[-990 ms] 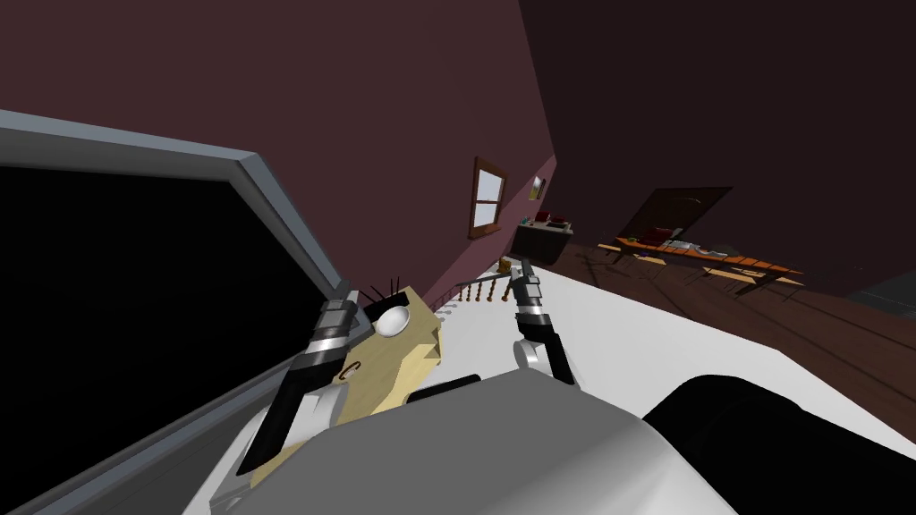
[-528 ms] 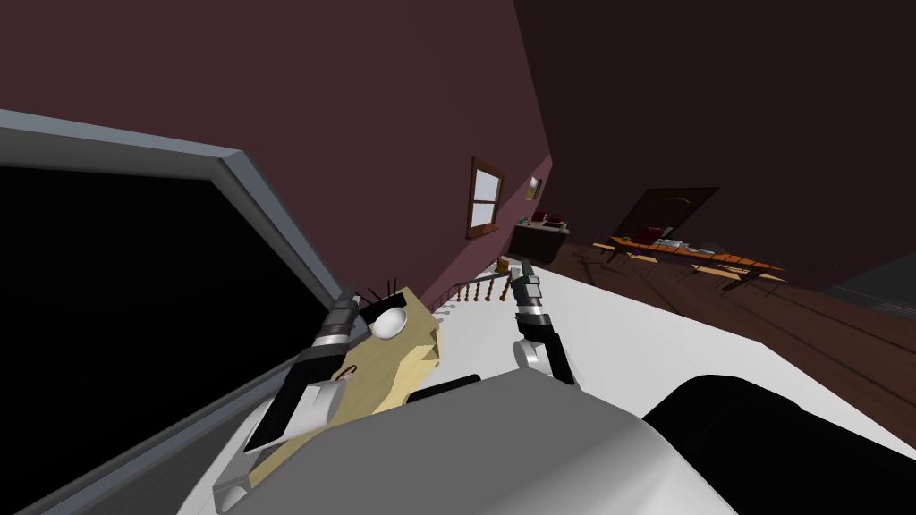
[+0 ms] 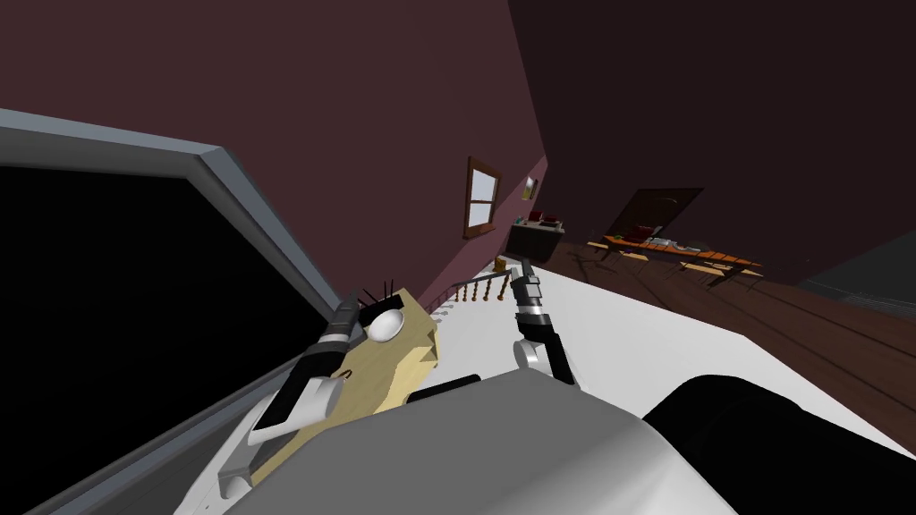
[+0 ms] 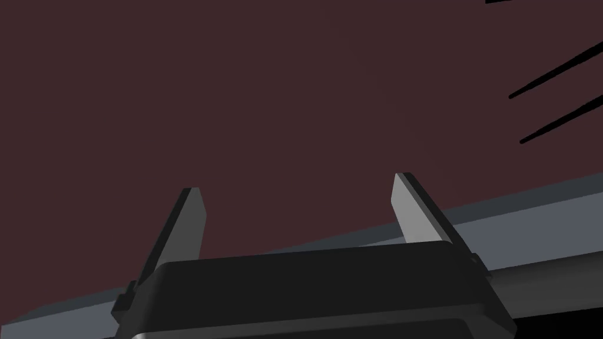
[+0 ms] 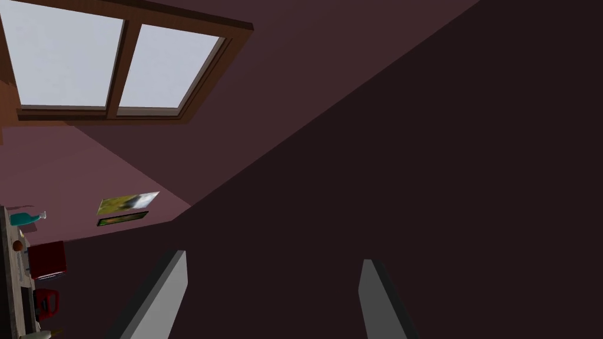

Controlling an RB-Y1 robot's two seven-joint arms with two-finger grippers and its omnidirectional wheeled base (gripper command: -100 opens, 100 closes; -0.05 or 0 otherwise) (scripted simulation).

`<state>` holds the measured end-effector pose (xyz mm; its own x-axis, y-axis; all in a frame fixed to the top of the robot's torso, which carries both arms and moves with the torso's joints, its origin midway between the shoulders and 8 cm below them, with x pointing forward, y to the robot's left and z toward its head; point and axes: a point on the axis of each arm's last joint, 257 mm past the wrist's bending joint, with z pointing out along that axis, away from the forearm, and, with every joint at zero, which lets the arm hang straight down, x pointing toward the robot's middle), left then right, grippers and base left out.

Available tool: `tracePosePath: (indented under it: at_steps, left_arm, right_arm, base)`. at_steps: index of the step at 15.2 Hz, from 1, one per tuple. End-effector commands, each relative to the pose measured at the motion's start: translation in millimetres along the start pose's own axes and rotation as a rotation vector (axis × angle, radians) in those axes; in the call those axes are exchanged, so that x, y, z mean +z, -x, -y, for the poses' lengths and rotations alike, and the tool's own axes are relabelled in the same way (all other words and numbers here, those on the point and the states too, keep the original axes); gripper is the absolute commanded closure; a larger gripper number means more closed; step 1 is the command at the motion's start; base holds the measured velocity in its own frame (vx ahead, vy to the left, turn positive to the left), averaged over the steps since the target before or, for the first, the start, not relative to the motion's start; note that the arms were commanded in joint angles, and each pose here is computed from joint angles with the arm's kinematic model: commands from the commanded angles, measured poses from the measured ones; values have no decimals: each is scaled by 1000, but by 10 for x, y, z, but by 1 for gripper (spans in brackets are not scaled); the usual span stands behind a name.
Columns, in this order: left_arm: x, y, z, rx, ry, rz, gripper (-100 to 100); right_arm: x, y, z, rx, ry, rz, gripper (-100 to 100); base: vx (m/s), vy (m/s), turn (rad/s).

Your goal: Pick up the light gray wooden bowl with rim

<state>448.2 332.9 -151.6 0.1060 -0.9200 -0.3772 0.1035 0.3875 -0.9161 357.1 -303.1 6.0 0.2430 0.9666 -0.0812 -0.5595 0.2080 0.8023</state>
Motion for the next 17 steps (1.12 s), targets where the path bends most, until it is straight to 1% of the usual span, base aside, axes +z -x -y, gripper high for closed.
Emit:
tracePosePath:
  at_steps: [1,2,4,5,6,8,9,11,12,14,15,17]
  left_arm:
    - [9,-1,-114,3,41,-6,-100]
    - [37,21,-260,10,80,-12,-100]
    - [30,10,-329,10,107,-16,-100]
    - [30,10,-329,10,107,-16,-100]
    - [49,33,-494,16,154,-22,-100]
    - [40,24,-546,16,175,-25,-100]
    - [53,52,-696,22,216,-30,-100]
    - [37,41,-764,21,243,-34,-100]
    - [45,72,-908,26,284,-38,-100]
    - [22,60,-980,26,313,-43,-100]
    - [25,93,-1117,29,352,-46,-100]
    - [-5,80,-1192,29,383,-51,-100]
  right_arm:
    - [0,0,0,0,0,0,0]
    - [0,0,0,0,0,0,0]
    - [0,0,0,0,0,0,0]
    - [0,0,0,0,0,0,0]
    - [0,0,0,0,0,0,0]
    - [0,0,0,0,0,0,0]
    - [0,0,0,0,0,0,0]
    - [0,0,0,0,0,0,0]
    - [0,0,0,0,0,0,0]
    - [0,0,0,0,0,0,0]
    - [0,0,0,0,0,0,0]
    - [0,0,0,0,0,0,0]
  base:
    - [8,-8,-14]
    - [8,-11,-43]
    - [8,-8,-39]
    - [0,0,0]
    - [6,-7,-47]
    - [7,-7,-40]
    - [9,-10,-52]
    - [9,-8,-36]
    - [8,-11,-54]
    - [9,-9,-39]
    - [10,-9,-45]
    - [9,-8,-39]
